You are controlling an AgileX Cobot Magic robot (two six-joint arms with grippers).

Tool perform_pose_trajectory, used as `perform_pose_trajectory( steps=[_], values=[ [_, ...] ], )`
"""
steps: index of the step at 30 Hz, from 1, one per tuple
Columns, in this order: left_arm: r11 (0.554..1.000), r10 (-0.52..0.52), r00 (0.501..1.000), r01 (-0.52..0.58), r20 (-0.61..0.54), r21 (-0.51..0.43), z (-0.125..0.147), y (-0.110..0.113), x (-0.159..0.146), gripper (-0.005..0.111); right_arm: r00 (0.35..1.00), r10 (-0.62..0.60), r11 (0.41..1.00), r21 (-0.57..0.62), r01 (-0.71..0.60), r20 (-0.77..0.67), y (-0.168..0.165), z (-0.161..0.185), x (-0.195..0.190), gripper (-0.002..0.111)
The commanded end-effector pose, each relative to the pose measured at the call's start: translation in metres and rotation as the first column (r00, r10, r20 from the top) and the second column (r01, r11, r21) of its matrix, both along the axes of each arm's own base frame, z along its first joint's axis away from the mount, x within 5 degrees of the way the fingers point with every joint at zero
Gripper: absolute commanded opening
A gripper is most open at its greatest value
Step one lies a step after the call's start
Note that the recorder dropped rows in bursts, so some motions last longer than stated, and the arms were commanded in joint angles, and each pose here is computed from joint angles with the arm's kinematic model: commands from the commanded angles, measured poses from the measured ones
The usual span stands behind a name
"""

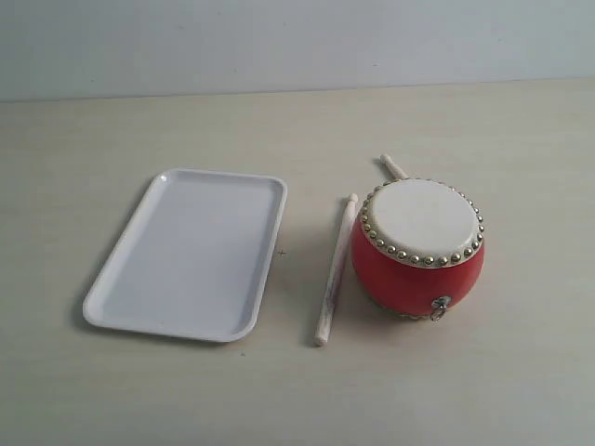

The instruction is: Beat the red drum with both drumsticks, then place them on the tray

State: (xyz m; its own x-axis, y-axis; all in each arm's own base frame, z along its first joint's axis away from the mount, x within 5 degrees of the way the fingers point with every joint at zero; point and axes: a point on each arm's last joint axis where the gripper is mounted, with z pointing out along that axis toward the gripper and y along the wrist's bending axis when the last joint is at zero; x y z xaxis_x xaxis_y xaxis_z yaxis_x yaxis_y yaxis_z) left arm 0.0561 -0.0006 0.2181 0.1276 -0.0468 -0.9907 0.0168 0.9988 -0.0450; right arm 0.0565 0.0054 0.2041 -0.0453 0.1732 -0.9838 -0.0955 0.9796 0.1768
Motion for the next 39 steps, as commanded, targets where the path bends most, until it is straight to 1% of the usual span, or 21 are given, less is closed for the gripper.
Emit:
perform_pose_trajectory(
  steps=[1, 26, 27, 28, 30, 32, 35, 36, 37, 38, 39],
  values=[
    [1.0, 0.001, 1.0, -0.001, 0.001, 0.0, -0.001, 0.0, 0.0, 0.0, 1.0, -0.001, 1.0, 0.001, 0.001, 0.009, 0.0, -0.001, 0.0, 0.0],
    [1.0, 0.001, 1.0, -0.001, 0.003, 0.0, -0.001, 0.0, 0.0, 0.0, 1.0, -0.001, 1.0, 0.001, 0.001, 0.009, 0.0, -0.001, 0.0, 0.0],
    [1.0, 0.0, 1.0, 0.0, 0.018, -0.014, 0.001, 0.0, -0.001, 0.0, 1.0, -0.001, 1.0, 0.001, 0.001, 0.009, 0.0, -0.001, 0.0, 0.0],
    [0.998, -0.005, 0.999, 0.007, 0.032, -0.061, 0.002, 0.0, -0.001, 0.0, 1.0, -0.001, 1.0, 0.001, 0.001, 0.009, 0.0, -0.001, 0.0, 0.0],
    [0.976, -0.024, 0.997, 0.038, 0.071, -0.216, 0.005, 0.0, -0.001, 0.0, 1.0, -0.001, 1.0, 0.001, 0.001, 0.009, 0.0, -0.001, 0.0, 0.0],
    [0.966, -0.027, 0.994, 0.053, 0.105, -0.252, 0.008, 0.001, -0.002, 0.0, 1.0, -0.001, 1.0, 0.001, 0.001, 0.009, 0.0, -0.001, 0.0, 0.0],
    [0.965, -0.028, 0.993, 0.056, 0.112, -0.256, 0.009, 0.001, -0.002, 0.0, 1.0, -0.001, 1.0, 0.001, 0.001, 0.009, 0.0, -0.001, 0.0, 0.0],
    [0.957, -0.03, 0.991, 0.067, 0.133, -0.282, 0.011, 0.001, -0.003, 0.0, 1.0, -0.001, 1.0, 0.001, 0.001, 0.009, 0.0, -0.001, 0.0, 0.0],
    [0.941, -0.036, 0.987, 0.086, 0.155, -0.329, 0.012, 0.001, -0.003, 0.0, 1.0, -0.001, 1.0, 0.001, 0.001, 0.009, 0.0, -0.001, 0.0, 0.0],
    [0.893, -0.049, 0.981, 0.128, 0.19, -0.431, 0.015, 0.001, -0.004, 0.0, 1.0, -0.001, 1.0, 0.001, 0.001, 0.009, 0.0, -0.001, 0.0, 0.0],
    [0.855, -0.058, 0.976, 0.158, 0.212, -0.494, 0.017, 0.001, -0.005, 0.0, 1.0, -0.001, 1.0, 0.001, 0.001, 0.009, 0.0, -0.001, 0.0, 0.0]
  ],
)
